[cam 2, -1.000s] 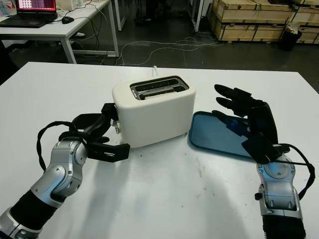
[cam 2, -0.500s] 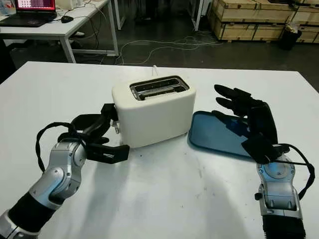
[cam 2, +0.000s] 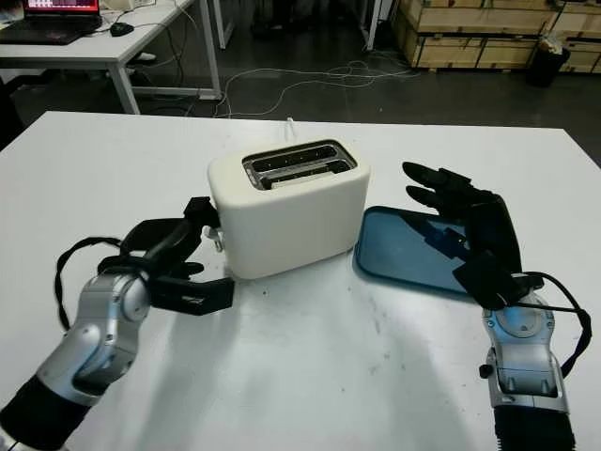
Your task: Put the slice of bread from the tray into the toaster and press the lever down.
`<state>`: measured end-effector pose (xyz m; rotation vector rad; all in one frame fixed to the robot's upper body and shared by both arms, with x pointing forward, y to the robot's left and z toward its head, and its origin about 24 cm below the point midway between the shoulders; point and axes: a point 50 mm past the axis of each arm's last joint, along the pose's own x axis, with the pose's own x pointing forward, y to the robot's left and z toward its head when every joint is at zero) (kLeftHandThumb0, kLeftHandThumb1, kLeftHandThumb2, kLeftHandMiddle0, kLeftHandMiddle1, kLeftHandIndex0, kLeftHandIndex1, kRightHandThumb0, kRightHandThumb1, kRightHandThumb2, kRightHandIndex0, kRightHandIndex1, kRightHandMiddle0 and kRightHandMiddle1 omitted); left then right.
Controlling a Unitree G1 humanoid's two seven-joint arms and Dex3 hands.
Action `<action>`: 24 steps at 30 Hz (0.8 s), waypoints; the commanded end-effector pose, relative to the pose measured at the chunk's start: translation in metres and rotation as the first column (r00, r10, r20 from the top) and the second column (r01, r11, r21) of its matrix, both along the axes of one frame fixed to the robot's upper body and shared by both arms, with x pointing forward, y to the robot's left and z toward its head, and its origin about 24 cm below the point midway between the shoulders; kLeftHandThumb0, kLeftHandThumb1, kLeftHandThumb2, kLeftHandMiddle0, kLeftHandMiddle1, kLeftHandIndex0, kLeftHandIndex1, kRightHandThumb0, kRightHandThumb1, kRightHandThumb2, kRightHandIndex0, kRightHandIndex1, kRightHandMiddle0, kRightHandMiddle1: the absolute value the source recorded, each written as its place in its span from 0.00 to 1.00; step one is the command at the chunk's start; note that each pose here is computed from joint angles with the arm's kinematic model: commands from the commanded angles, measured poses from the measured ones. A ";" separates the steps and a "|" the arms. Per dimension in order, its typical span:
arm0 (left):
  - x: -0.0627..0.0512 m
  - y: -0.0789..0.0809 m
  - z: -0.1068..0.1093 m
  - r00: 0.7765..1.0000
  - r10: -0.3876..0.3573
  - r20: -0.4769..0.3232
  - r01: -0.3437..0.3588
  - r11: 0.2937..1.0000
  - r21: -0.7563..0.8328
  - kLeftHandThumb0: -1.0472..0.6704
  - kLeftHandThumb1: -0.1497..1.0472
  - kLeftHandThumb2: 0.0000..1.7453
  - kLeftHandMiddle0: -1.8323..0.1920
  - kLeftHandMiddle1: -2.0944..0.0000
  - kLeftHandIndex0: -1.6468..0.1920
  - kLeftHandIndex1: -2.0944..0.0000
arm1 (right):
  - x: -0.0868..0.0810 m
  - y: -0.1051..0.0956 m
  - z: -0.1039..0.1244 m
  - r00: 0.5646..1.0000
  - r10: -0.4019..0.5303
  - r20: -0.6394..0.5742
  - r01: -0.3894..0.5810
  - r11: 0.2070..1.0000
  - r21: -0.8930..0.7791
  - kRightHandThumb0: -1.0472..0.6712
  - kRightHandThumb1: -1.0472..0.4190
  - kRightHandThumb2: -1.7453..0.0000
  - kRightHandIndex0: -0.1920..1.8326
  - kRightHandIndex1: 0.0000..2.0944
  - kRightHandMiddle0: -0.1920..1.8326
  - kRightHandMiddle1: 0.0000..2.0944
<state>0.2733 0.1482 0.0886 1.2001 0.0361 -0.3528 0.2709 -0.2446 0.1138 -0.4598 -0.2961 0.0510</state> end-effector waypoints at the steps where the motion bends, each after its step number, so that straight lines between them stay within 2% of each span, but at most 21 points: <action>1: -0.008 -0.014 -0.003 0.996 -0.081 0.025 0.084 0.987 -0.136 0.46 0.70 0.33 0.56 0.39 0.56 0.58 | 0.002 0.001 0.002 1.000 0.002 0.022 -0.002 1.000 -0.001 0.42 0.09 0.94 0.47 0.00 0.44 0.00; 5: -0.006 0.002 0.010 0.980 -0.059 0.191 0.097 0.976 -0.193 0.44 0.70 0.31 0.56 0.31 0.56 0.56 | 0.004 0.001 0.000 1.000 0.002 0.023 -0.002 1.000 0.008 0.43 0.09 0.94 0.47 0.00 0.43 0.00; 10: -0.002 0.016 0.027 0.959 -0.051 0.280 0.105 0.978 -0.182 0.43 0.68 0.32 0.56 0.23 0.59 0.50 | 0.007 0.003 -0.002 1.000 0.004 0.013 -0.004 1.000 0.012 0.42 0.09 0.94 0.46 0.00 0.42 0.00; 13: 0.001 0.025 0.037 0.943 -0.063 0.327 0.117 0.982 -0.150 0.40 0.67 0.32 0.56 0.22 0.60 0.49 | 0.010 0.002 0.001 1.000 0.007 0.012 -0.007 1.000 0.004 0.41 0.09 0.94 0.46 0.00 0.42 0.00; 17: 0.003 0.037 0.052 0.922 -0.076 0.381 0.123 0.987 -0.102 0.42 0.66 0.31 0.56 0.25 0.60 0.48 | 0.016 -0.003 0.010 1.000 0.003 0.029 -0.002 1.000 -0.023 0.42 0.09 0.96 0.45 0.00 0.41 0.00; 20: 0.005 0.045 0.068 0.899 -0.080 0.430 0.112 0.993 -0.048 0.40 0.66 0.29 0.57 0.26 0.61 0.49 | 0.023 -0.009 0.021 0.999 0.010 0.049 -0.008 0.999 -0.047 0.43 0.09 0.98 0.46 0.00 0.42 0.00; 24: 0.007 0.053 0.088 0.874 -0.088 0.479 0.101 0.995 -0.002 0.37 0.70 0.22 0.58 0.30 0.59 0.53 | 0.032 -0.015 0.037 0.997 0.032 0.070 -0.028 0.998 -0.065 0.39 0.09 0.99 0.46 0.00 0.42 0.00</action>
